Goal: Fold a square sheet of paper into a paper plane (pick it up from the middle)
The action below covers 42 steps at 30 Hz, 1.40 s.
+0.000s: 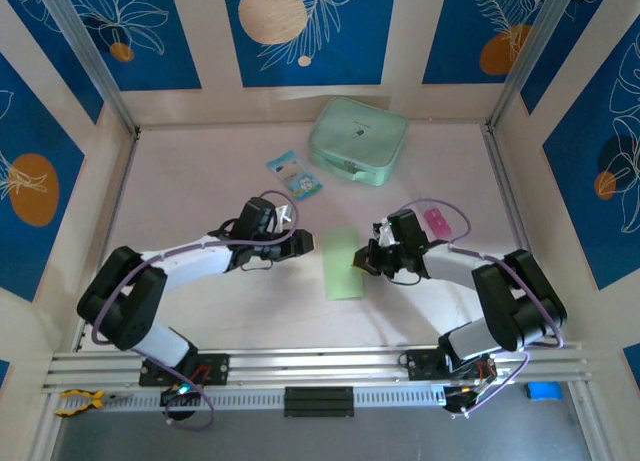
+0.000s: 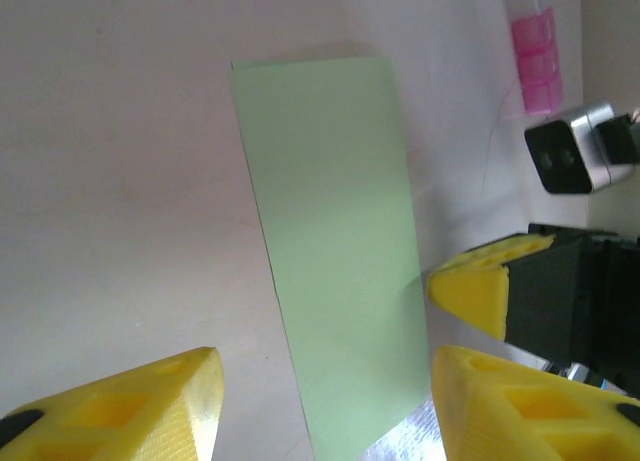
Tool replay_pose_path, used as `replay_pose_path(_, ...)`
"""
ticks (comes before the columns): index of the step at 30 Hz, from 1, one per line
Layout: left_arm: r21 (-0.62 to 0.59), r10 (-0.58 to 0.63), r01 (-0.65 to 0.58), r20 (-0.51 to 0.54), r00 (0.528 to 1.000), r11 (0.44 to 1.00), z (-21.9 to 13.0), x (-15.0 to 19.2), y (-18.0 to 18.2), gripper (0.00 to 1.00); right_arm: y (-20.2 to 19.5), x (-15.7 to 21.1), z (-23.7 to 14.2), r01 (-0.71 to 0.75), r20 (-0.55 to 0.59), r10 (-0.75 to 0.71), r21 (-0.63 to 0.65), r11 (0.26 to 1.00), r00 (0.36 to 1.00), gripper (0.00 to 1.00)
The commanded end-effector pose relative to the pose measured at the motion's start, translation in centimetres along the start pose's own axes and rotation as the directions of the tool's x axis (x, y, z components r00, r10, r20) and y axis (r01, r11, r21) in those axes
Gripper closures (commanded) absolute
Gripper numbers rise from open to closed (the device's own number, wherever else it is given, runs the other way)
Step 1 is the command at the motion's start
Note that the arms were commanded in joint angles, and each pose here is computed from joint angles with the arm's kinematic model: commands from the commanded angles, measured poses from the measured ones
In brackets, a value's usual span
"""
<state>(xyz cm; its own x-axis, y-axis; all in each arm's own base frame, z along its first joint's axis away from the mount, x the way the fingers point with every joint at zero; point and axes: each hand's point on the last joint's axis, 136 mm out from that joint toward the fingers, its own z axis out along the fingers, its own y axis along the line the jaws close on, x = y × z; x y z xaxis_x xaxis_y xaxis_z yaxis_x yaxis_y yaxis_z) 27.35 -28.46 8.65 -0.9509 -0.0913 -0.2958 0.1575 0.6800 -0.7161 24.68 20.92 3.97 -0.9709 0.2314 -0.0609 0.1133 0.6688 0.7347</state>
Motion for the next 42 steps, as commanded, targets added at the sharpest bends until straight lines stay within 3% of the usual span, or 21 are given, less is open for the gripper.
replay_pose_path(1,0.073,0.018,-0.016,-0.034,0.999,0.997,1.0,0.0,-2.1,0.45,-1.0,0.7,0.4,-0.004,-0.04,0.004,0.0,1.0,0.999,0.97)
replay_pose_path(7,0.071,0.013,-0.005,-0.126,0.992,0.997,3.5,1.4,-2.2,0.45,-4.0,1.7,1.4,-0.089,-0.08,0.09,0.022,0.996,0.993,0.98)
replay_pose_path(16,0.029,-0.001,0.006,-0.179,0.984,1.0,5.1,2.5,-1.5,0.45,-4.6,2.0,1.4,-0.11,-0.089,0.113,0.041,0.993,0.99,0.98)
replay_pose_path(32,-0.007,-0.05,0.05,-0.253,0.966,0.999,6.8,4.3,-0.3,0.53,-5.5,2.5,1.0,-0.133,-0.064,0.138,0.068,0.989,0.988,0.98)
replay_pose_path(42,-0.009,-0.066,0.067,-0.275,0.959,0.998,7.4,4.7,0.0,0.63,-5.8,2.8,1.1,-0.139,-0.069,0.144,0.07,0.988,0.987,0.98)
